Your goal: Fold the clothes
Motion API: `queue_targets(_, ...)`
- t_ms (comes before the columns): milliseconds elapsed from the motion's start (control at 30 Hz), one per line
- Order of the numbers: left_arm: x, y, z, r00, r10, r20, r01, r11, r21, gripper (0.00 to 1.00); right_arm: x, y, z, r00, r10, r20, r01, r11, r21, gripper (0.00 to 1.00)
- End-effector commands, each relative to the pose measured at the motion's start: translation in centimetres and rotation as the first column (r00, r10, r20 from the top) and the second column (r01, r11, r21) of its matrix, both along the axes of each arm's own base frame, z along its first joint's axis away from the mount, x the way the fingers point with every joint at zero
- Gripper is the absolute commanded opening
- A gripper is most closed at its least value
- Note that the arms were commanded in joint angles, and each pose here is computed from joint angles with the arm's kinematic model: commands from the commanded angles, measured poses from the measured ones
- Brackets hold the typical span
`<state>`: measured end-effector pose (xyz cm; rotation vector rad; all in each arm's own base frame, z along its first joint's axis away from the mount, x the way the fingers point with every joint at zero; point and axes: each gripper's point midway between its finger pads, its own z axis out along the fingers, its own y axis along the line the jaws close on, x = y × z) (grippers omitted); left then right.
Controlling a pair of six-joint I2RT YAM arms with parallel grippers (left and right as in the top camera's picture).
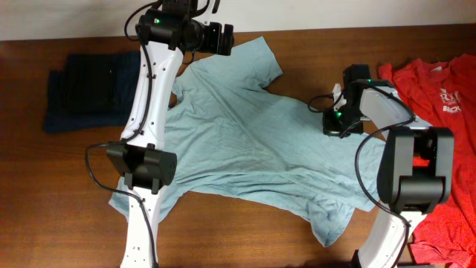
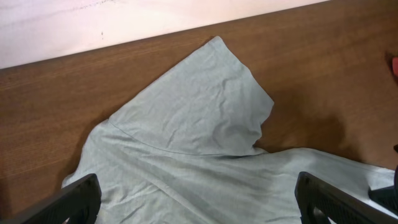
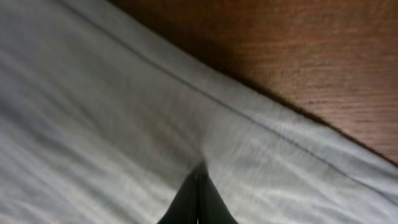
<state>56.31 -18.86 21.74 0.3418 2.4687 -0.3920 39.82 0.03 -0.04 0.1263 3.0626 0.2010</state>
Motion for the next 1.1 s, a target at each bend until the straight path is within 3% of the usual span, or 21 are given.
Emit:
queue_targets(0, 0.1, 0.3, -0.4, 1.000, 0.000, -0.005, 0.000, 1.000, 0.009, 0.99, 0.2, -0.3, -2.3, 0.999, -0.031, -0.032, 0.031, 0.999, -0.021, 0.04)
queue_targets(367, 0.1, 0.3, -0.4, 1.000, 0.000, -0.005, 0.000, 1.000, 0.009, 0.99, 2.8, -0.7, -7.0, 0.999, -0.036, 0.031, 0.037, 0.998, -0.041, 0.04)
queue_targets(567, 0.1, 0.3, -0.4, 1.000, 0.000, -0.005, 0.000, 1.000, 0.009, 0.99, 5.5, -1.9, -8.4, 0.990, -0.039, 0.134, 0.053, 0.994, -0.099, 0.04)
queue_targets(767, 0.1, 0.3, -0.4, 1.000, 0.000, -0.005, 0.000, 1.000, 0.009, 0.99, 9.8, -3.3, -7.2, 0.949, -0.038, 0.314, 0.093, 0.982, -0.162, 0.04)
queue_targets(1067, 0.1, 0.3, -0.4, 1.000, 0.000, -0.005, 0.000, 1.000, 0.009, 0.99, 14.9, -2.4, -3.4, 0.872, -0.025, 0.490, 0.085, 0.991, -0.100, 0.04)
